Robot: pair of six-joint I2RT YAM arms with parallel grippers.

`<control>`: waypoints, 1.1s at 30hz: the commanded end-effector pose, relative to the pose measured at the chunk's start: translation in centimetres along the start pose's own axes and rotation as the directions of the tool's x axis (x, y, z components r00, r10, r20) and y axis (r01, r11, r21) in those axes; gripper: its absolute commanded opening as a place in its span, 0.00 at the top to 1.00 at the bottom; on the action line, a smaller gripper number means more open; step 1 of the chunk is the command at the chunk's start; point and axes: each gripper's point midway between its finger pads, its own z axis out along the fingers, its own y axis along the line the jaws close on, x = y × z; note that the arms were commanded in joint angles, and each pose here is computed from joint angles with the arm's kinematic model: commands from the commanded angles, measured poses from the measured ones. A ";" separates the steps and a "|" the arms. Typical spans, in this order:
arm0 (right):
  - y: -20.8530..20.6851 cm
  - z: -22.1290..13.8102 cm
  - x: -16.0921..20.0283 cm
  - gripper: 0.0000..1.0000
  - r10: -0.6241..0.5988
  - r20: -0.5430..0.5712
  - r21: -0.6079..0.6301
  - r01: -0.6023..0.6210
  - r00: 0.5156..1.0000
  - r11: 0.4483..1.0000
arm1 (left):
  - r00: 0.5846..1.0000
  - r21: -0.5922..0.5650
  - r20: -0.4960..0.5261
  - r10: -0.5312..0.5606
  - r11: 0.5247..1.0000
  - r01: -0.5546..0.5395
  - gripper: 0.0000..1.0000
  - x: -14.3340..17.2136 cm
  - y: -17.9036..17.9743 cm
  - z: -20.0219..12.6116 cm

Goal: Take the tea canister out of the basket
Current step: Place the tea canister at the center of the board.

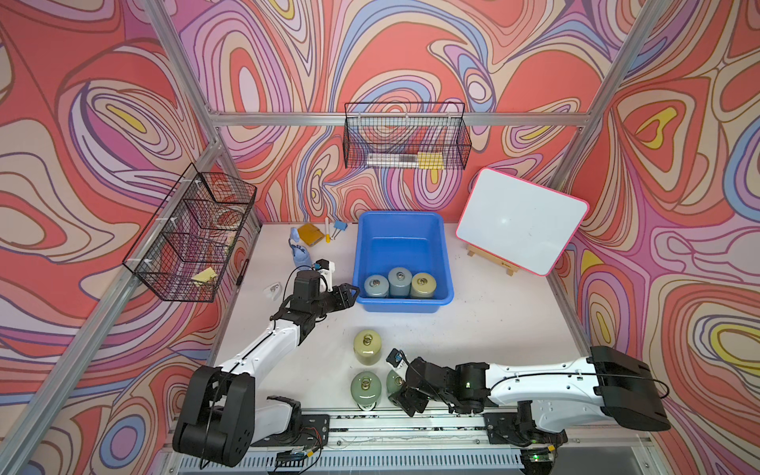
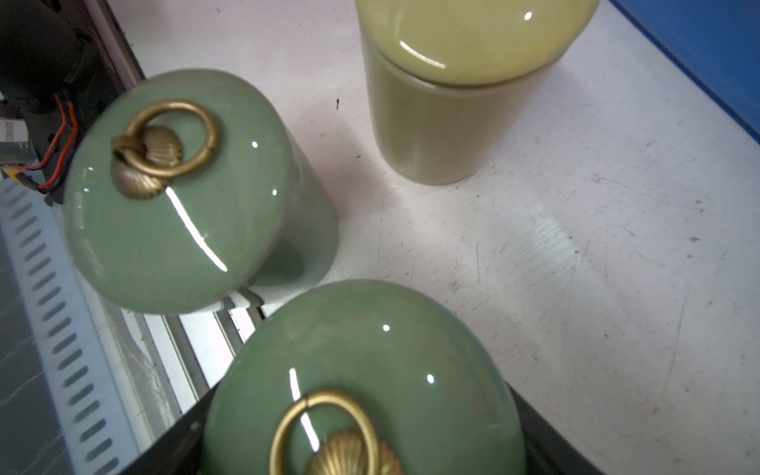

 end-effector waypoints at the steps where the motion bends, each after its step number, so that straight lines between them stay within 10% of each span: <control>1: 0.5 0.0 -0.6 0.04 0.009 0.038 -0.010 -0.008 0.999 1.000 | 1.000 -0.009 0.008 -0.002 1.000 0.002 0.35 0.0 0.1 -0.4; 20: -3.1 -6.7 -5.4 0.02 0.087 0.215 0.156 -0.122 0.973 0.980 | 0.999 -0.061 0.013 0.046 0.997 -0.045 0.08 -3.3 -2.0 -2.4; 33: -15.7 -14.1 -6.1 0.02 0.295 0.336 0.436 -0.425 0.895 0.794 | 0.970 -0.075 -0.132 0.205 0.973 -0.216 0.01 -5.0 -7.6 -0.9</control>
